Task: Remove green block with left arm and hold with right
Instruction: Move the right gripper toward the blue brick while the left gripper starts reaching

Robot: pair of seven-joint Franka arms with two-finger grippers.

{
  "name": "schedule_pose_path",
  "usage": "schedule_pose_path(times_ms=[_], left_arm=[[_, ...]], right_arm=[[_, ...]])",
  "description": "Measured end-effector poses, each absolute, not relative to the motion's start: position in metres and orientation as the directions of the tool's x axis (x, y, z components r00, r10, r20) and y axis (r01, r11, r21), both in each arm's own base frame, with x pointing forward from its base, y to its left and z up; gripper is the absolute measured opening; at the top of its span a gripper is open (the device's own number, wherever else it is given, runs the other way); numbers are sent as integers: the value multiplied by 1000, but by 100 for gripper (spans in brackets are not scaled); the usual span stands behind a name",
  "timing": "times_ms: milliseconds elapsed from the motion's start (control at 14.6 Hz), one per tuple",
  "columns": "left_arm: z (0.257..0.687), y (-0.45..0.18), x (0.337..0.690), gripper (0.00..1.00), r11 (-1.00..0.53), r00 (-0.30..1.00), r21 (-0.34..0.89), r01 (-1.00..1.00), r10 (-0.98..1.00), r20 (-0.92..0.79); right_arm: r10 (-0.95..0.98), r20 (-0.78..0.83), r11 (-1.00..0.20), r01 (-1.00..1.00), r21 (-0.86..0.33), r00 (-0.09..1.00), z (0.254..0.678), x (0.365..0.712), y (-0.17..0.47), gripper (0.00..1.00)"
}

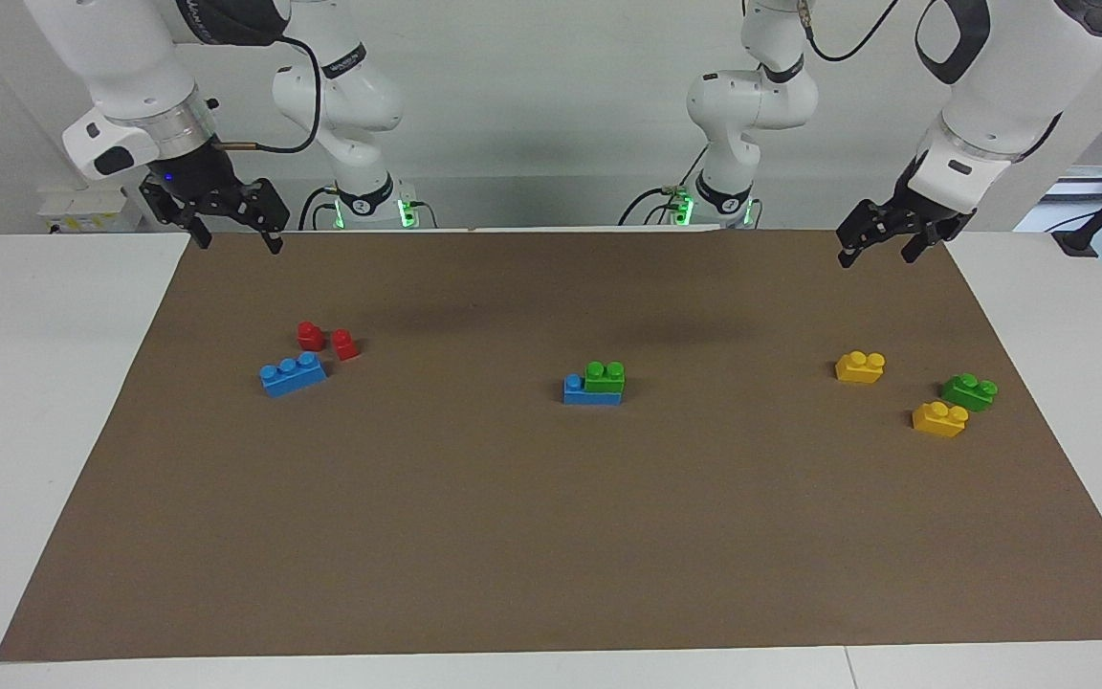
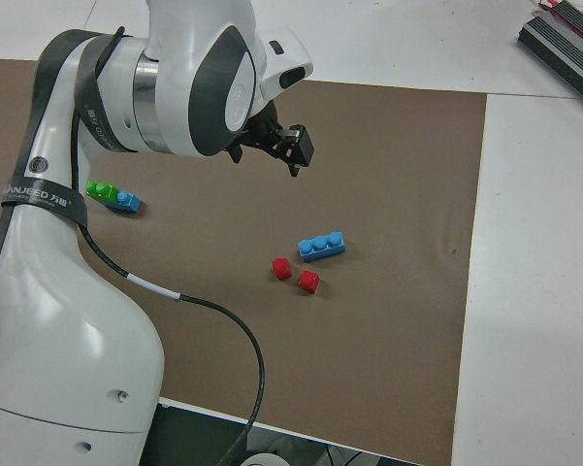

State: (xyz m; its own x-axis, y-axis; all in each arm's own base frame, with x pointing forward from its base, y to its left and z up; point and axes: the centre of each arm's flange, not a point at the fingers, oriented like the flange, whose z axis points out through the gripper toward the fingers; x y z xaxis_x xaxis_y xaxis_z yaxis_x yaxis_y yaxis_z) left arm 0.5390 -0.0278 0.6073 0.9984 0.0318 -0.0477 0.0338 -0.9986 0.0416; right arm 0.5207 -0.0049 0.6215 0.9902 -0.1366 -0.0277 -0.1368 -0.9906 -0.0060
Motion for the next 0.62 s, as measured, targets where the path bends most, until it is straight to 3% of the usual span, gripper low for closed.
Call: schedule_pose_path(times_ms=[616], left_arm=[[609,-27,540,100,-998,999,43,36,35,-35]], right_arm=[[-157,4,-988,-157,-10,988,624,524,-13,100]])
